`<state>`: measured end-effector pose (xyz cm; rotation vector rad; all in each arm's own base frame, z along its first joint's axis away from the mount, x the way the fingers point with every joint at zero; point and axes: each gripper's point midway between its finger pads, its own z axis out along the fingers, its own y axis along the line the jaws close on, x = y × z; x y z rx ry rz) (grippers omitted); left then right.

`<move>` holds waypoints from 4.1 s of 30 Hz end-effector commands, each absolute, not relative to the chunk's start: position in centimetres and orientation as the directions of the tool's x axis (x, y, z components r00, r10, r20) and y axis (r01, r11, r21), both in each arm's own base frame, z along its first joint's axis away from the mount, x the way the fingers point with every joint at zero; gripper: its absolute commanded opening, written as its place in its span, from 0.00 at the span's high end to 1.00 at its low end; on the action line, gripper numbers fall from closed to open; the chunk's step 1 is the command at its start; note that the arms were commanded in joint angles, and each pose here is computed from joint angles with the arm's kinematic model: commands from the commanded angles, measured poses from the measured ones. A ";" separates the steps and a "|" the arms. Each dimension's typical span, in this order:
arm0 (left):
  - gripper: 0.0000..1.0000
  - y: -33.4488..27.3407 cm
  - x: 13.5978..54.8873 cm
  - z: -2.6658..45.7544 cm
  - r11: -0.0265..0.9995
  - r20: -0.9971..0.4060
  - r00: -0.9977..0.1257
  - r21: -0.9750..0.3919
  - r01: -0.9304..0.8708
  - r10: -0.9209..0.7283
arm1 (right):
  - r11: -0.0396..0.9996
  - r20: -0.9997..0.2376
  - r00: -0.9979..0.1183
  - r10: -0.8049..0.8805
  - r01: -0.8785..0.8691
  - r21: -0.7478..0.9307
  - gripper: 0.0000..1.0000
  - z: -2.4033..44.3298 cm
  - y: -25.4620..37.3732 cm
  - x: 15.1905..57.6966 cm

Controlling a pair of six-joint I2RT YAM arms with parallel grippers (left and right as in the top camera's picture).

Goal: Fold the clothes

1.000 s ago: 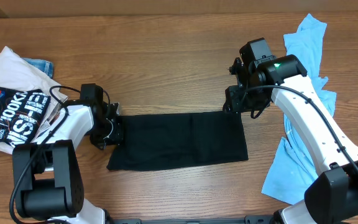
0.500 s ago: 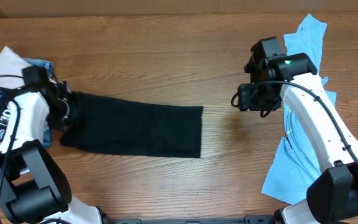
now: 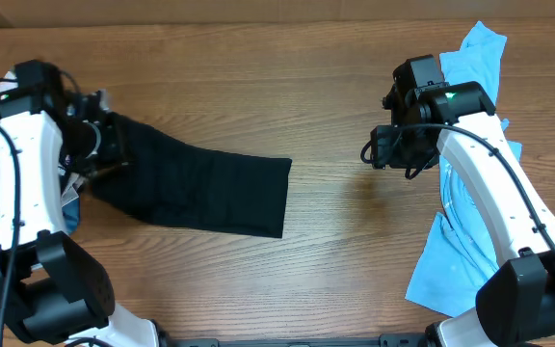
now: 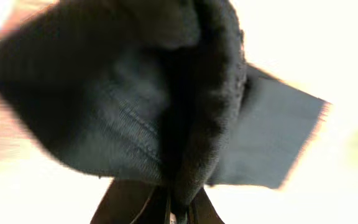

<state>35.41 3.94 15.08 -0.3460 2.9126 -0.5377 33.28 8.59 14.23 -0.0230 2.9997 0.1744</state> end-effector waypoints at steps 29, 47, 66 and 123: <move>0.83 -15.9 34.3 14.6 0.942 -0.088 -0.995 -0.328 0.068 0.041 | 0.995 -0.125 -0.992 -0.009 -0.021 0.099 0.44 14.3 8.2 33.0; 0.69 -13.5 34.8 13.9 0.983 -0.121 -0.992 -0.173 0.062 0.041 | 0.985 -0.112 -0.992 -0.058 -0.075 0.154 0.43 14.4 9.3 32.6; 0.69 -6.2 44.3 5.9 0.998 -0.242 -0.969 -0.010 0.061 0.057 | 0.614 -0.228 -0.853 -0.469 -0.501 0.610 0.43 15.2 31.1 26.8; 0.16 -21.3 44.0 4.1 0.723 -0.356 -0.872 -0.496 0.481 0.336 | 0.946 -0.461 -0.846 -0.269 -0.322 0.039 0.33 19.8 17.0 36.0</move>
